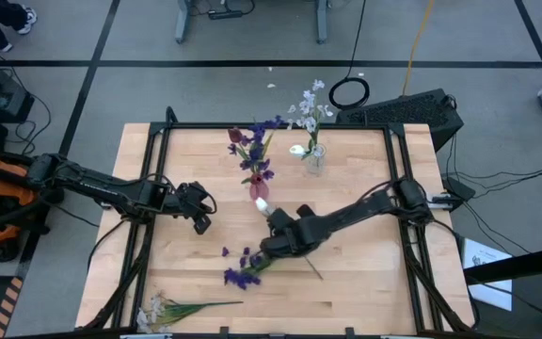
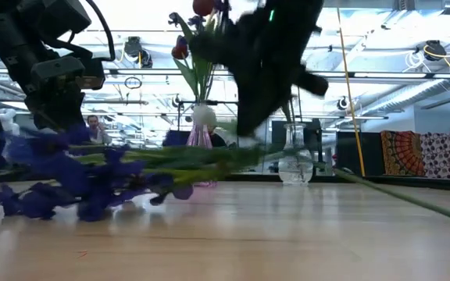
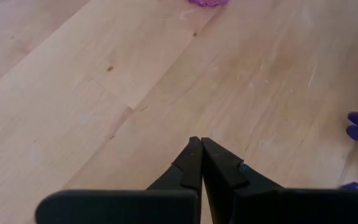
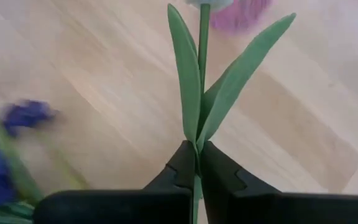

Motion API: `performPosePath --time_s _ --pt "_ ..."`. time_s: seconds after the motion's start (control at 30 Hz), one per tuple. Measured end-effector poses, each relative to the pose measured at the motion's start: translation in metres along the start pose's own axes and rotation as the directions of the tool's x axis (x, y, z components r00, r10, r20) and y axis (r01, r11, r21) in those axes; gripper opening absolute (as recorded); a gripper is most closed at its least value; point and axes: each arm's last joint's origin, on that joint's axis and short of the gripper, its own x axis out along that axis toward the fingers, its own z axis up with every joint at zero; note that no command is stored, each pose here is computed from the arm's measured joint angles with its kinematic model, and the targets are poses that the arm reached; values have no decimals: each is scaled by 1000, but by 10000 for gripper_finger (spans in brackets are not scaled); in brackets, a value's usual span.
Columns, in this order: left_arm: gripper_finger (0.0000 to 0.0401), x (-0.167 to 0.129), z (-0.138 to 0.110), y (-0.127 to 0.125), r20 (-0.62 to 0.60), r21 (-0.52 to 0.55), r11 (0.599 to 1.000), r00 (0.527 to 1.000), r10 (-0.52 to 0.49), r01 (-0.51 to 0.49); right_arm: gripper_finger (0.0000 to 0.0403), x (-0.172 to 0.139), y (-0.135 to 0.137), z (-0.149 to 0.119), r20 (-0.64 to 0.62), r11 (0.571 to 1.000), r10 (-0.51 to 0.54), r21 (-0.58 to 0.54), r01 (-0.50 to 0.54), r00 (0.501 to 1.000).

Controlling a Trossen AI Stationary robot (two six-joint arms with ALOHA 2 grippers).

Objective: Sort flowers into vase by color
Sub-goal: Put the white tulip flower into the transparent vase

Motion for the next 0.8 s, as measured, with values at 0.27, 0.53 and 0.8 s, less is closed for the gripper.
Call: performPosePath --time_s 0.27,0.53,0.8 --pt "13 0 0 0 -1 9 1000 1000 0 0 1 -33 -19 -2 126 989 -144 41 139 982" --pt "13 0 0 0 -1 25 1000 1000 0 0 1 -41 -30 -20 82 962 -271 36 269 959" --pt "13 0 0 -1 2 22 1000 1000 -8 8 0 -42 -61 -48 45 949 -296 128 289 954"
